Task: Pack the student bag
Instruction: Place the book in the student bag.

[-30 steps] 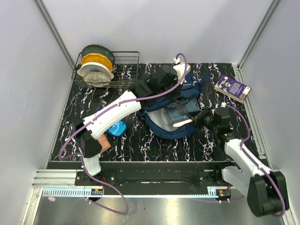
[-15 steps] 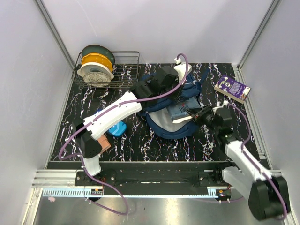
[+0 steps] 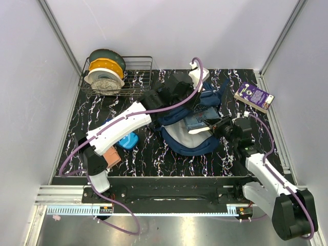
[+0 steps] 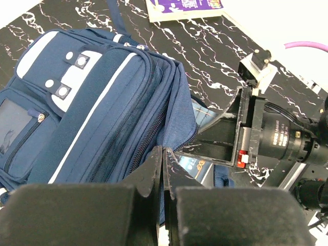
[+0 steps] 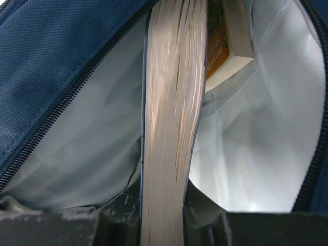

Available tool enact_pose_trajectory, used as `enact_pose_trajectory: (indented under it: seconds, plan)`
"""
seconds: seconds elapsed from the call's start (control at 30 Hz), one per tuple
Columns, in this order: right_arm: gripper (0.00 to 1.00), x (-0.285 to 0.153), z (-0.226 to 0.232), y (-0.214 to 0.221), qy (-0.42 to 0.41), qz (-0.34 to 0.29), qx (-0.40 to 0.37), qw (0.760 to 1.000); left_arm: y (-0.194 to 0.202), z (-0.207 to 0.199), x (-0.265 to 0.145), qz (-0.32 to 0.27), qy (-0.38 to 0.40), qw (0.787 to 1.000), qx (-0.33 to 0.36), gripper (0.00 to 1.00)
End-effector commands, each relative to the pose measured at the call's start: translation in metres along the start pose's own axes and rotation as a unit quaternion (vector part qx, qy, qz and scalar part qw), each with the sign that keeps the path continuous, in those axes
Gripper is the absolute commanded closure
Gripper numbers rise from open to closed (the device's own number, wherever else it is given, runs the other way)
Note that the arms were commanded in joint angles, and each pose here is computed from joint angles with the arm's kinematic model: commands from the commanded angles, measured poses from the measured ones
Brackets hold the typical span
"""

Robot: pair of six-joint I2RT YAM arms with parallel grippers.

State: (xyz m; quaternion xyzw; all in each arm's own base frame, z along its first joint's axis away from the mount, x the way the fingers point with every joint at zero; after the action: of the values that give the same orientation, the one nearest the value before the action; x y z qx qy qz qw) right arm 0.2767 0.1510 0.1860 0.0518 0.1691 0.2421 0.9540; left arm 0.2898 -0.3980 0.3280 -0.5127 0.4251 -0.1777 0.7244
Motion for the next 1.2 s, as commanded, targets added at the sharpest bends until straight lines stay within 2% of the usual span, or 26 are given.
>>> enact_pose_trajectory:
  seconds: [0.0, 0.27, 0.5, 0.6, 0.63, 0.67, 0.7, 0.77, 0.83, 0.9, 1.03, 1.17]
  plan:
    - [1.0, -0.001, 0.078, -0.001, -0.141, -0.026, -0.035, 0.989, -0.087, -0.004, -0.054, -0.16, 0.02, 0.987, -0.015, 1.0]
    - [1.0, 0.049, 0.068, 0.018, -0.119, -0.019, -0.033, 0.992, -0.096, -0.014, -0.058, -0.176, 0.046, 0.983, -0.006, 1.0]
    - [1.0, 0.083, 0.072, 0.007, -0.136, -0.066, -0.044, 0.988, -0.099, -0.018, -0.068, -0.187, 0.058, 0.981, -0.004, 1.0]
    - [0.95, 0.099, 0.068, 0.005, -0.131, -0.07, -0.043, 0.988, -0.1, -0.022, -0.07, -0.189, 0.066, 0.98, -0.003, 1.0]
    - [0.92, 0.102, 0.067, 0.005, -0.132, -0.077, -0.042, 0.987, -0.099, -0.022, -0.07, -0.189, 0.066, 0.98, -0.003, 1.0]
    - [0.84, 0.105, 0.065, 0.0, -0.132, -0.091, -0.04, 0.986, -0.099, -0.022, -0.071, -0.189, 0.066, 0.98, -0.003, 1.0]
    - [0.8, 0.111, 0.062, 0.0, -0.124, -0.093, -0.04, 0.987, -0.101, -0.022, -0.073, -0.193, 0.066, 0.979, -0.004, 1.0]
    - [0.78, 0.118, 0.058, -0.001, -0.113, -0.09, -0.043, 0.989, -0.099, -0.021, -0.073, -0.192, 0.064, 0.979, -0.003, 1.0]
    - [0.65, 0.125, 0.052, 0.002, -0.101, -0.077, -0.045, 0.991, -0.096, -0.021, -0.073, -0.19, 0.061, 0.98, -0.004, 1.0]
    - [0.45, 0.128, 0.042, 0.009, -0.085, -0.053, -0.047, 0.994, -0.092, -0.018, -0.07, -0.181, 0.051, 0.982, -0.006, 1.0]
    - [0.25, 0.111, 0.029, 0.012, -0.064, -0.044, -0.065, 0.995, -0.081, -0.01, -0.066, -0.165, 0.029, 0.986, -0.006, 1.0]
    - [0.18, 0.081, 0.022, 0.009, -0.04, -0.061, -0.115, 0.991, -0.073, 0.002, -0.062, -0.157, 0.003, 0.987, -0.015, 1.0]
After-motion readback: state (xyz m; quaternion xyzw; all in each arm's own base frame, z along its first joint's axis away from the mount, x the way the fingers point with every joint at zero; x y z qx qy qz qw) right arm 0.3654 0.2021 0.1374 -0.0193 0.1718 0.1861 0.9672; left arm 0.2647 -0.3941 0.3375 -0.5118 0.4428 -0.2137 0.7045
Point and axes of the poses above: each gripper's point midway between its finger pads, its own x axis out along the fingers, its own z axis along the line the jaws close on, y = z × x, the point moved 2 cm from there along -x, back along the fingers, and after that the axes turned 15 degrees about x, right-handed, at the moved point
